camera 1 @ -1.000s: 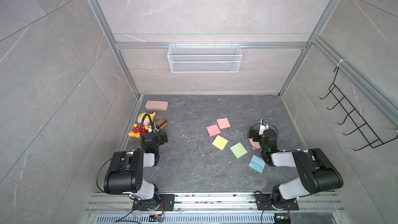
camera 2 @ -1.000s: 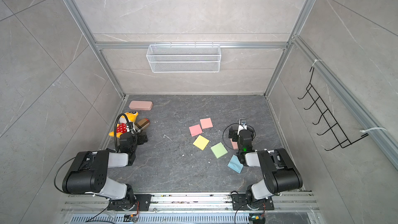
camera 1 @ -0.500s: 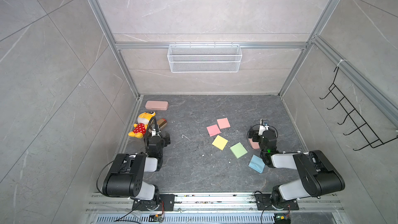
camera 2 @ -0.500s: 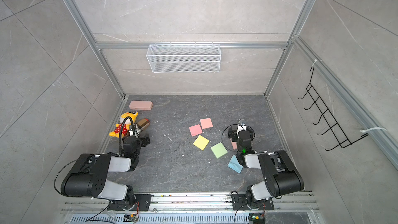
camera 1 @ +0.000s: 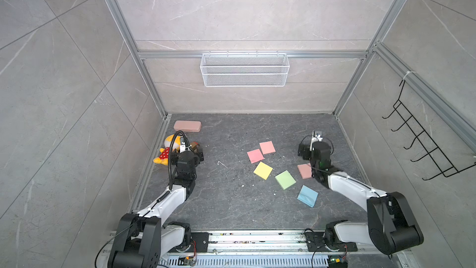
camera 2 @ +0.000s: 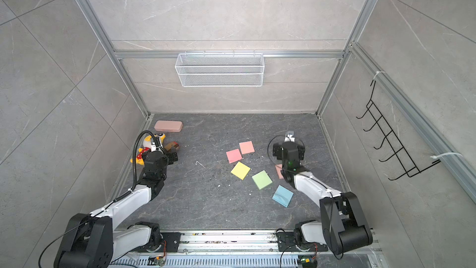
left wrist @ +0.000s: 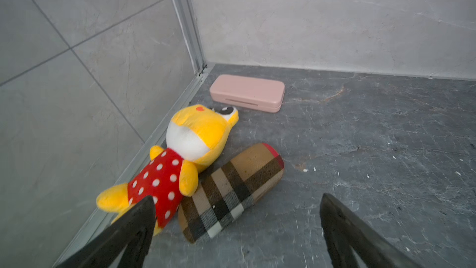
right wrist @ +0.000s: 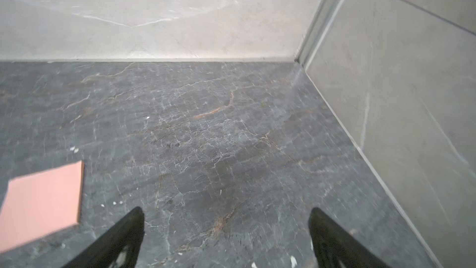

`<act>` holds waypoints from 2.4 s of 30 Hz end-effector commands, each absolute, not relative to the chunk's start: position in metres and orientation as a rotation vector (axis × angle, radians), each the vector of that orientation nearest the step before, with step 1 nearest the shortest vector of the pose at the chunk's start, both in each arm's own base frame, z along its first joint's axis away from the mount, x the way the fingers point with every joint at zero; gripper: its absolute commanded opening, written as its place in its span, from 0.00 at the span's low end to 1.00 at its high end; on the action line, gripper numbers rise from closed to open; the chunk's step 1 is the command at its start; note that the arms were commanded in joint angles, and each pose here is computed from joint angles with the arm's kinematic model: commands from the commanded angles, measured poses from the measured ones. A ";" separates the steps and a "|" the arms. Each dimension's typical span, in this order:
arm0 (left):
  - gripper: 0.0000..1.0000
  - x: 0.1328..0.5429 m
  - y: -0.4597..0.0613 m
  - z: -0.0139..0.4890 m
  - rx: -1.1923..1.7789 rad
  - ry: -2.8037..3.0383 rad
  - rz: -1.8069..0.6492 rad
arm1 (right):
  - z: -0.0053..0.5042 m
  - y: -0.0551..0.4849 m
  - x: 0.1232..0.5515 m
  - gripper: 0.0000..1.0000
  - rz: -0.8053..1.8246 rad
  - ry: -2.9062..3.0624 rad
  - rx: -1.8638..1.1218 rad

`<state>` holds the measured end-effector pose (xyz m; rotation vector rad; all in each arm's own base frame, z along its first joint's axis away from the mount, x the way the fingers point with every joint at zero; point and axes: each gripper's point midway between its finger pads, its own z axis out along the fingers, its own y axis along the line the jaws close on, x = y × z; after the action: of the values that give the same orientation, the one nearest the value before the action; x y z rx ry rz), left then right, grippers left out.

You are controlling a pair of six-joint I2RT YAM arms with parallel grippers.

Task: Tear off pages from different memo pads
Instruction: Adjust the memo pad at the center of the board.

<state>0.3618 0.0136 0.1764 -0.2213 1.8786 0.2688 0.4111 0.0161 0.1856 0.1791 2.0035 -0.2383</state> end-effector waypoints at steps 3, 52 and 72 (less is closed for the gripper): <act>1.00 0.357 0.016 0.214 -0.462 1.987 0.168 | 0.132 0.008 0.361 0.98 -0.334 2.584 0.454; 0.55 0.317 -0.352 0.058 0.354 2.675 -0.974 | 0.029 0.220 0.330 0.39 0.358 2.777 0.393; 0.45 0.305 -0.276 0.086 0.296 2.680 -0.814 | 0.061 0.264 0.327 0.43 0.448 2.831 0.095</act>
<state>0.2961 -0.2822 0.0781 0.2752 2.6938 -0.8353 0.3437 0.2707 0.0478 0.0851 2.7899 0.4078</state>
